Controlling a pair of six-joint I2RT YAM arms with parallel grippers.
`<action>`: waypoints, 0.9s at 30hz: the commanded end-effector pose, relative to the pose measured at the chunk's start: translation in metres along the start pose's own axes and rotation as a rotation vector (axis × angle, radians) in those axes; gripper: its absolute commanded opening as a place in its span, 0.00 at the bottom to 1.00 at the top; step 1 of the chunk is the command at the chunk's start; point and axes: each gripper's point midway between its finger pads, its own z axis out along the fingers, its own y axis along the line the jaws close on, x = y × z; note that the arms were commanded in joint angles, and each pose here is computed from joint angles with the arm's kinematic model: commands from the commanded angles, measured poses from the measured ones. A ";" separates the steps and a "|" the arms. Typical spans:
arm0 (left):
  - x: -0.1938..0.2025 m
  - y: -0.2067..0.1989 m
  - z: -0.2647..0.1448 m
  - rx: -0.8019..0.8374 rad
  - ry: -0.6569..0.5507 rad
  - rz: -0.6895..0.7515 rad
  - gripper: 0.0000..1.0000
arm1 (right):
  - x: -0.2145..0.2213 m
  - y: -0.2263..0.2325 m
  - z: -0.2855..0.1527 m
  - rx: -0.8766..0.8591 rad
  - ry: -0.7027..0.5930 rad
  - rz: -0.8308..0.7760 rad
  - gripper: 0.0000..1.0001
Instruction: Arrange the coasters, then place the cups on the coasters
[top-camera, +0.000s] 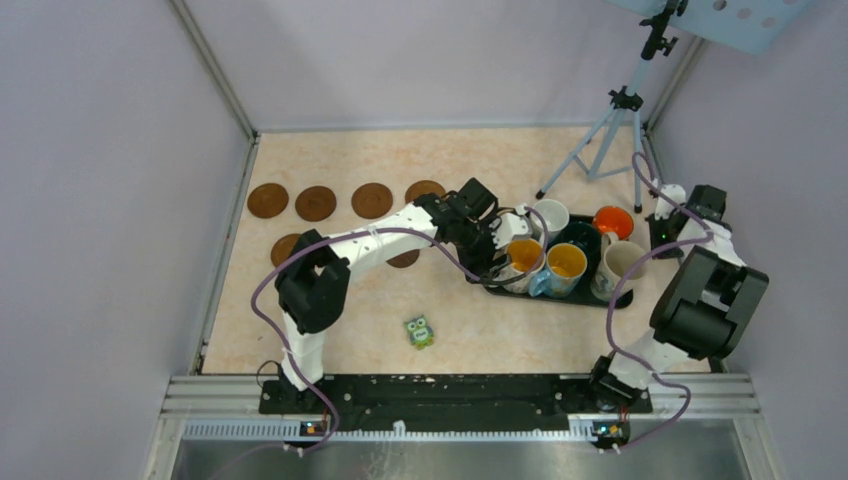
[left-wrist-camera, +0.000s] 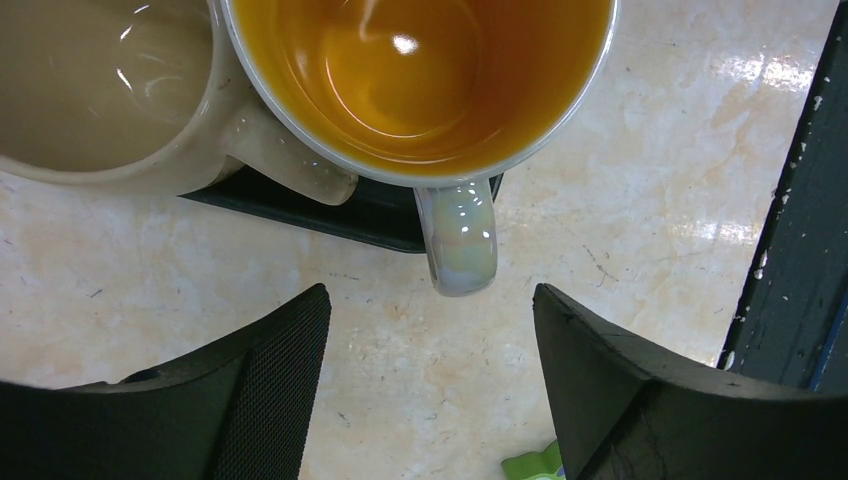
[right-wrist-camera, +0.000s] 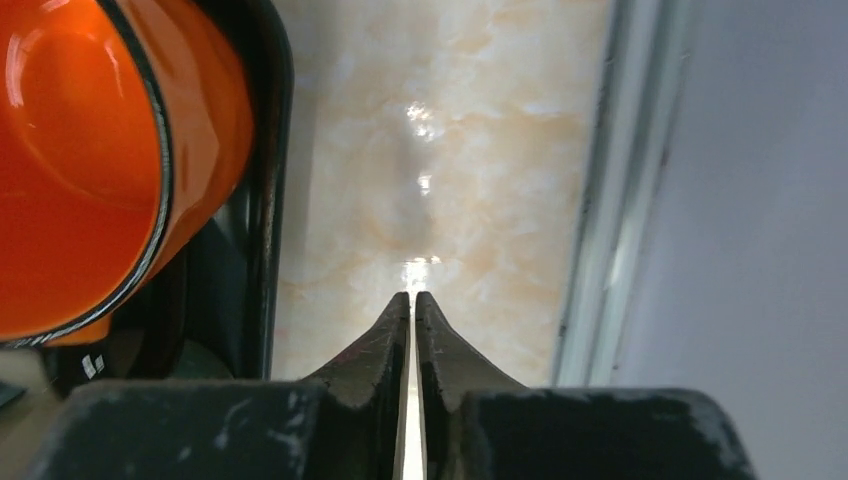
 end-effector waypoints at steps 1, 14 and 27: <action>-0.009 -0.001 -0.001 0.013 -0.018 0.006 0.80 | 0.000 0.001 0.028 0.018 -0.011 -0.050 0.01; -0.004 0.000 -0.001 -0.001 -0.008 -0.014 0.82 | 0.010 0.063 0.079 -0.275 0.004 -0.033 0.00; 0.001 0.001 -0.002 -0.017 0.007 -0.017 0.82 | 0.005 0.106 0.090 -0.404 -0.006 -0.086 0.00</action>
